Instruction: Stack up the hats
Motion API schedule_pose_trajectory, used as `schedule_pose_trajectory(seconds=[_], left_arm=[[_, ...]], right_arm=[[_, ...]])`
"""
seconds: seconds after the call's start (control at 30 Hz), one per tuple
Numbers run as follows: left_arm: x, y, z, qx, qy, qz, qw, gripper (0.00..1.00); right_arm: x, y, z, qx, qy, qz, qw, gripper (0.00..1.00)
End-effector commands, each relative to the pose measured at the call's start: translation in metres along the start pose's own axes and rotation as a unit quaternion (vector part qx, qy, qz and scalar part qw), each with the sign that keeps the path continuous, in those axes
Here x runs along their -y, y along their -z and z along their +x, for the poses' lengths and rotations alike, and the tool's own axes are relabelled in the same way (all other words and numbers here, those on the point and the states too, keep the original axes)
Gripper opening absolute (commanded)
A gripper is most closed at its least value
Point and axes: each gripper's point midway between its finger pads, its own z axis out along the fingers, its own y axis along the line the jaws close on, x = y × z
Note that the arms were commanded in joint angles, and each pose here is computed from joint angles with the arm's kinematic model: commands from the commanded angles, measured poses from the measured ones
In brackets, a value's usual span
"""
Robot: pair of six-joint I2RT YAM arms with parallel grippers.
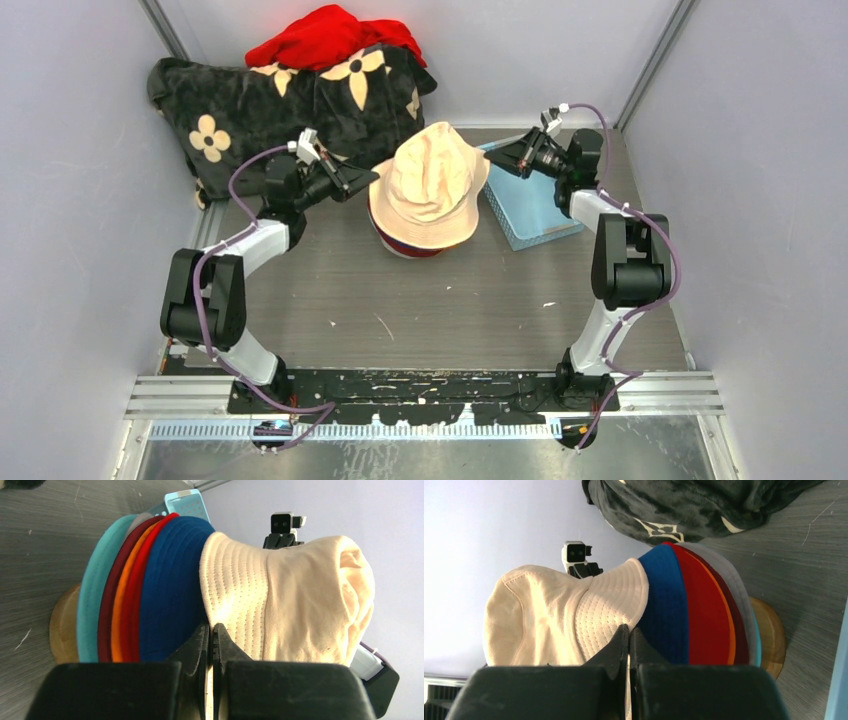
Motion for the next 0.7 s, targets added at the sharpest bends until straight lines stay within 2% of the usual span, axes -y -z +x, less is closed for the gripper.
schedule_pose_trajectory(seconds=[0.0, 0.27, 0.67], left_arm=[[-0.029, 0.015, -0.010, 0.051, -0.015, -0.025, 0.998, 0.00], [-0.084, 0.030, 0.006, 0.056, 0.009, -0.071, 0.996, 0.00], [-0.118, 0.021, -0.009, 0.069, 0.042, -0.070, 0.994, 0.00]], right_arm=[[0.002, 0.007, -0.011, 0.031, 0.045, -0.006, 0.998, 0.01], [0.029, -0.009, 0.011, 0.009, 0.037, 0.024, 0.999, 0.01], [0.080, -0.019, 0.002, 0.018, 0.030, 0.074, 0.997, 0.01]])
